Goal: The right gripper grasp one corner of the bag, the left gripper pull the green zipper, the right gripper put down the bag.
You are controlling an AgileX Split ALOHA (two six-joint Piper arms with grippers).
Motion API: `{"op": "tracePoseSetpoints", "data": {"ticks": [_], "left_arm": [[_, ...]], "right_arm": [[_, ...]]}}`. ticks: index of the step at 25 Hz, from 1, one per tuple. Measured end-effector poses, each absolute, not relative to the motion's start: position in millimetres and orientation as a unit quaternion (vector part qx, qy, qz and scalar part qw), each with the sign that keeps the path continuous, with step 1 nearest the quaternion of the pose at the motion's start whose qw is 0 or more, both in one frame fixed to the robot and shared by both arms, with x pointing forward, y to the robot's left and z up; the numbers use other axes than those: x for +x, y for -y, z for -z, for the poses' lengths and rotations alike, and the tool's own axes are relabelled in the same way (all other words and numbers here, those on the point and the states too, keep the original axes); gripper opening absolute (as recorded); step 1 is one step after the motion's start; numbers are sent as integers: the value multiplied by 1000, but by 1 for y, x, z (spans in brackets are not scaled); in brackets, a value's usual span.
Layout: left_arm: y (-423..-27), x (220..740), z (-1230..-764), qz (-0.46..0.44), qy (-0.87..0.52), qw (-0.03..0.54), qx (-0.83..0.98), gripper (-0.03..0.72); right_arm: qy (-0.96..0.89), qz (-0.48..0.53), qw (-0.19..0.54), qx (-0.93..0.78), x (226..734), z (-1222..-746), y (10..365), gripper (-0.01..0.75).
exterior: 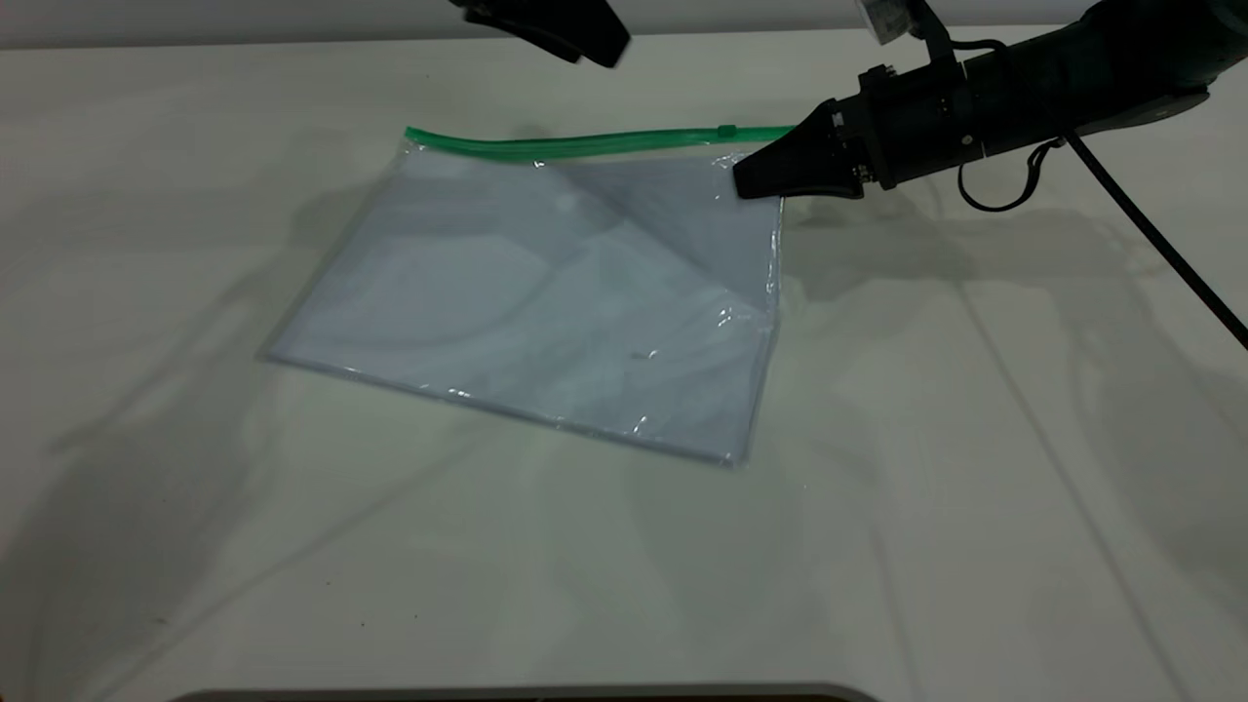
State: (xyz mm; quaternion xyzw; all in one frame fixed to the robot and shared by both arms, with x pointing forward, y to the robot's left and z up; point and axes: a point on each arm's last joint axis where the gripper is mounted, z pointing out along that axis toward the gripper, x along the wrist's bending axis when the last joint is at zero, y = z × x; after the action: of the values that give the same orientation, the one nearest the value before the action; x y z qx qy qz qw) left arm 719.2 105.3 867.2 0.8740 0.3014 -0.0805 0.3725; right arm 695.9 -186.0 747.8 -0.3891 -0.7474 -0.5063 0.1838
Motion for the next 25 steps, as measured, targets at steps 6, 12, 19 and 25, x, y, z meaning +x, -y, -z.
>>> {"op": "tracePoseSetpoints", "data": {"ticks": [6, 12, 19, 25], "left_arm": [[-73, 707, -846, 94, -250, 364, 892, 554], [-58, 699, -843, 98, -221, 371, 897, 536], [-58, 699, -831, 103, -218, 366, 899, 468], [-59, 698, -812, 106, -229, 357, 899, 463]], "right_arm": [[763, 488, 209, -368, 688, -747, 171, 35], [771, 482, 220, -354, 682, -746, 156, 35], [771, 481, 220, -354, 682, -746, 156, 35], [771, 481, 221, -355, 682, -746, 156, 35]]}}
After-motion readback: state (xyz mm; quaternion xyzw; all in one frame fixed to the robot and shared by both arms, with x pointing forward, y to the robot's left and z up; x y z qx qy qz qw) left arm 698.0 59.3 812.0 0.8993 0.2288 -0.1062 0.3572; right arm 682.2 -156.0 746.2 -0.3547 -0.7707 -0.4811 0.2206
